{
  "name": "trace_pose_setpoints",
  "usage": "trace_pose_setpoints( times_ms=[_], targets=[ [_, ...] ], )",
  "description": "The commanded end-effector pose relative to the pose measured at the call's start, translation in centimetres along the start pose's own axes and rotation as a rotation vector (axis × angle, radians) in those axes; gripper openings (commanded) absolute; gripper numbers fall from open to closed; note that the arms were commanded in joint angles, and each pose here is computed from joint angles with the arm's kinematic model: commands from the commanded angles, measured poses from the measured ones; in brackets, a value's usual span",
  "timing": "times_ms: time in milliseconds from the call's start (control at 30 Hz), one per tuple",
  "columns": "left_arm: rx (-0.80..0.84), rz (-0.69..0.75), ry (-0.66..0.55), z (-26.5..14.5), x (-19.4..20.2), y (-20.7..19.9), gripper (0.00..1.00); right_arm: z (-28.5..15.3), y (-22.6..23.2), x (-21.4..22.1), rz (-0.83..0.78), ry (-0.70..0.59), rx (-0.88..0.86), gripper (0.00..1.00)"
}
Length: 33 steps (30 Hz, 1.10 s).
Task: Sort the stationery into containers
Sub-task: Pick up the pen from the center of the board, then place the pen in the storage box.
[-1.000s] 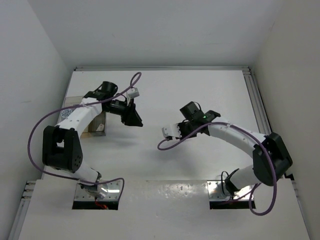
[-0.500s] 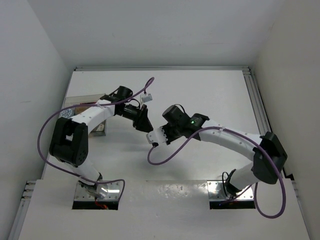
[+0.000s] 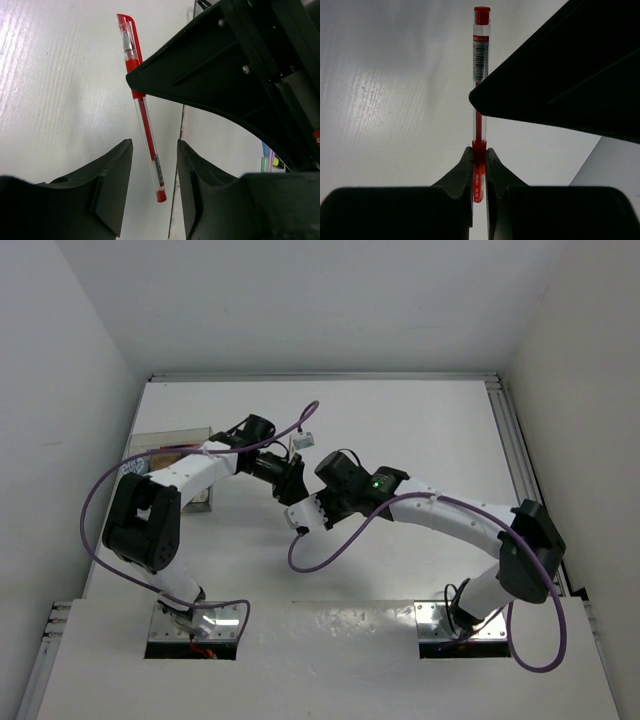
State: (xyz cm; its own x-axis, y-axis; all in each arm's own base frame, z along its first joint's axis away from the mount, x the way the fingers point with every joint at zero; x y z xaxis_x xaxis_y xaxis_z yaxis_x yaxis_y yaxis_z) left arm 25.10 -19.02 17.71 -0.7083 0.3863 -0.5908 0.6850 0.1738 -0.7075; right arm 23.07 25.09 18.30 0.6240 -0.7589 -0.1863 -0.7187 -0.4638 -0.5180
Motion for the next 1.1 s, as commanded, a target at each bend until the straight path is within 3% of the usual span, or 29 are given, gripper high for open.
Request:
trace_pose_setpoints(
  times_ms=[0,200,367,433,567,700,767,900,967,1000,1067],
  targets=[
    [-0.013,0.012,0.004,0.4,-0.2,0.1,0.47,-0.9,-1.5,-0.8,-0.002,-0.009,0.059,0.00],
    [-0.047,0.001,0.010,0.5,-0.3,0.6,0.41,-0.8,-1.5,-0.9,-0.004,-0.007,0.061,0.00],
    [-0.062,-0.006,0.018,0.5,-0.1,0.8,0.23,-0.8,-1.6,-1.0,-0.013,-0.006,0.068,0.00],
    [-0.062,-0.010,0.020,0.5,-0.1,0.9,0.23,-0.8,-1.6,-1.0,-0.015,-0.002,0.069,0.00],
    [-0.055,-0.014,0.023,0.6,0.0,0.9,0.38,-0.7,-1.5,-1.0,-0.019,-0.002,0.067,0.00],
    [-0.050,-0.016,0.030,0.8,0.1,0.8,0.42,-0.6,-1.4,-1.0,-0.025,0.002,0.064,0.00],
    [-0.047,-0.013,0.032,0.9,0.2,0.8,0.38,-0.7,-1.4,-1.0,-0.025,0.001,0.066,0.00],
    [-0.042,-0.005,0.035,0.8,0.3,0.7,0.15,-0.6,-1.5,-1.1,-0.026,0.002,0.068,0.00],
    [-0.044,-0.005,0.037,0.8,0.3,0.7,0.10,-0.5,-1.5,-1.0,-0.011,0.020,0.081,0.00],
    [-0.047,-0.010,0.031,0.5,0.4,0.8,0.05,-0.5,-1.8,-1.1,0.002,0.031,0.105,0.04],
    [-0.070,-0.040,0.005,-0.3,0.6,1.5,0.02,-0.7,-2.3,-1.1,0.047,0.047,0.146,0.26]
  ],
)
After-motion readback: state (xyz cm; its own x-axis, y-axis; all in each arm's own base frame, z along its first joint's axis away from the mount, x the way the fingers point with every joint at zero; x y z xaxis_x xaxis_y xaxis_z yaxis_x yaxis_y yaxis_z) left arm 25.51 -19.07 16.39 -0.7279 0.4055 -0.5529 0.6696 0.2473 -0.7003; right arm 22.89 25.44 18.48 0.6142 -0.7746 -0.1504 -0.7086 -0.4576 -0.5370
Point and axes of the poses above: each gripper's point midway between its finger pads, its own z axis out along the fingers, its own y axis along the line the jaws close on, x = y × z, the point moved 8 cm from there along -z, back along the fingers, and after that the axes turned 6 degrees about -z, right-handed, at the moved point
